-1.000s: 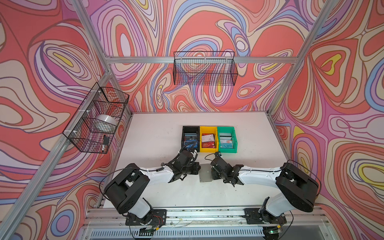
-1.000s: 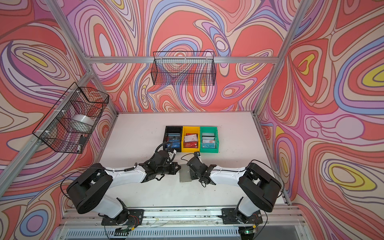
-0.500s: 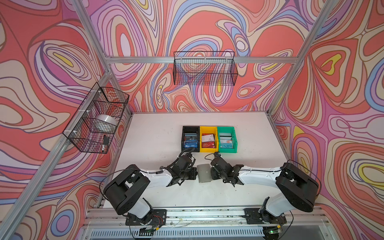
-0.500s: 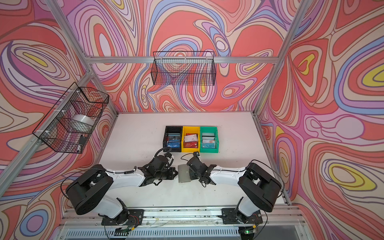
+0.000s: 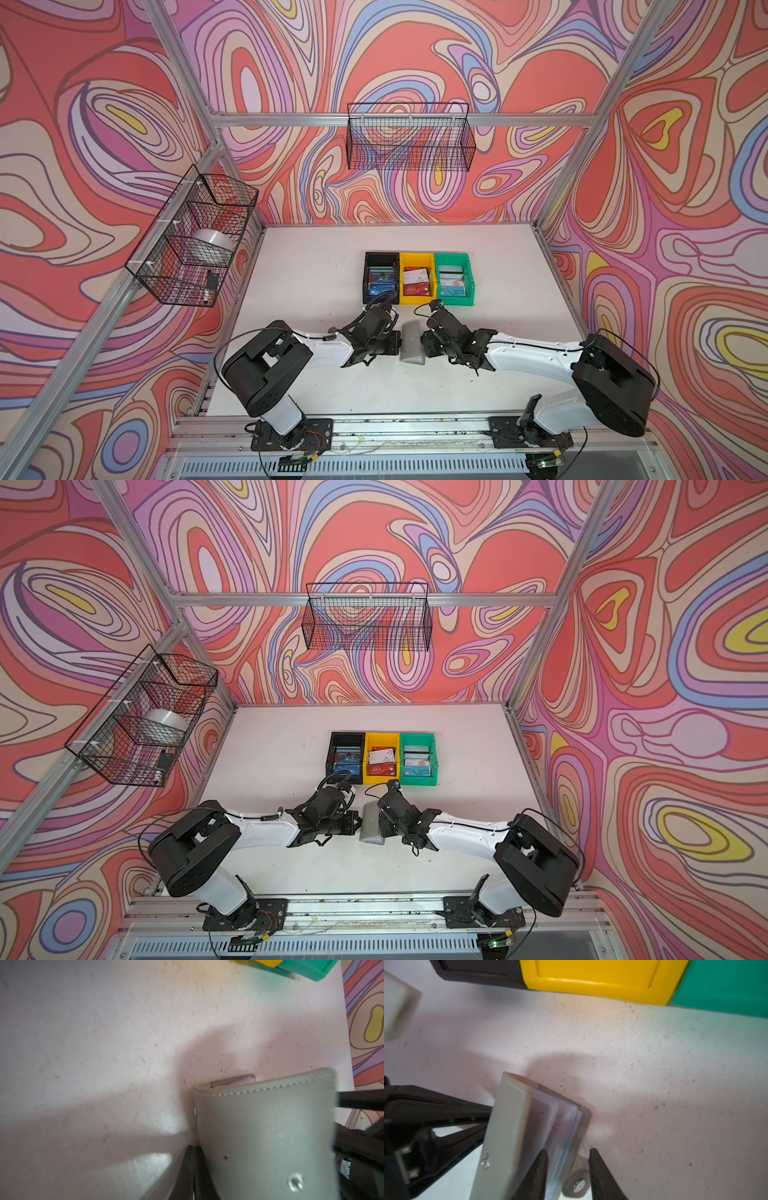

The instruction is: Take the credit cards out of the card holder

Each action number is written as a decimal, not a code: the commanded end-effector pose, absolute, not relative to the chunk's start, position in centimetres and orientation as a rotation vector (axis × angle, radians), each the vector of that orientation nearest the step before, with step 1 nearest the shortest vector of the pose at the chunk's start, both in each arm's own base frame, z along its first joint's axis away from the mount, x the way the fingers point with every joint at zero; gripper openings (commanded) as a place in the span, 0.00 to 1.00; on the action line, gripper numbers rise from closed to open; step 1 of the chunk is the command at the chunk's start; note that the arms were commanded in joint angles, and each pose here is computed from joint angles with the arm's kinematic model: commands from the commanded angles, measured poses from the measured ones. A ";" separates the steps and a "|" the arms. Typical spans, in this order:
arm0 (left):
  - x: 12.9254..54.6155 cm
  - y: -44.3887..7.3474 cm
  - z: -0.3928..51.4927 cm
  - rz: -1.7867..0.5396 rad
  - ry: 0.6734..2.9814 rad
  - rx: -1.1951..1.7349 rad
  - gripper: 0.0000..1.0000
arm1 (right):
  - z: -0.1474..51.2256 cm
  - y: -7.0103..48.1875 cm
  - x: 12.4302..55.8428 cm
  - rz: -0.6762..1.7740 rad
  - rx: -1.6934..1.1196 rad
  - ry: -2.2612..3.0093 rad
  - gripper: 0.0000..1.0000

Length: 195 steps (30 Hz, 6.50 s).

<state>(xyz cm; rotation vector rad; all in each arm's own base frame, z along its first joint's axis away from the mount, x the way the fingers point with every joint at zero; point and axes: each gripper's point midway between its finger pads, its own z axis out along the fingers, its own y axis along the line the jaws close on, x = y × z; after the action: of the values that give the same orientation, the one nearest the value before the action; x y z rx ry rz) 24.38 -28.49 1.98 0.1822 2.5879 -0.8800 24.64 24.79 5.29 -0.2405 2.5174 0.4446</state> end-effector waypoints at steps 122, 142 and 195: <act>23.7 -28.2 3.9 -1.202 2.638 0.068 0.28 | 0.8 26.0 22.8 0.555 -0.276 2.739 0.29; 22.8 -28.8 1.4 -1.254 2.660 0.171 0.30 | 0.0 26.4 22.6 0.569 -0.285 2.776 0.29; 23.1 -27.8 3.7 -1.239 2.644 0.167 0.14 | 13.1 26.8 26.4 0.925 -0.148 2.468 0.30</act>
<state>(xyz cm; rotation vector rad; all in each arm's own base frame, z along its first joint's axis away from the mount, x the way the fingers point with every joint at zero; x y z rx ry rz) 23.20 -27.71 2.81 0.1368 2.6435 -1.2436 26.78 26.10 13.87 -0.1762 2.4507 0.8176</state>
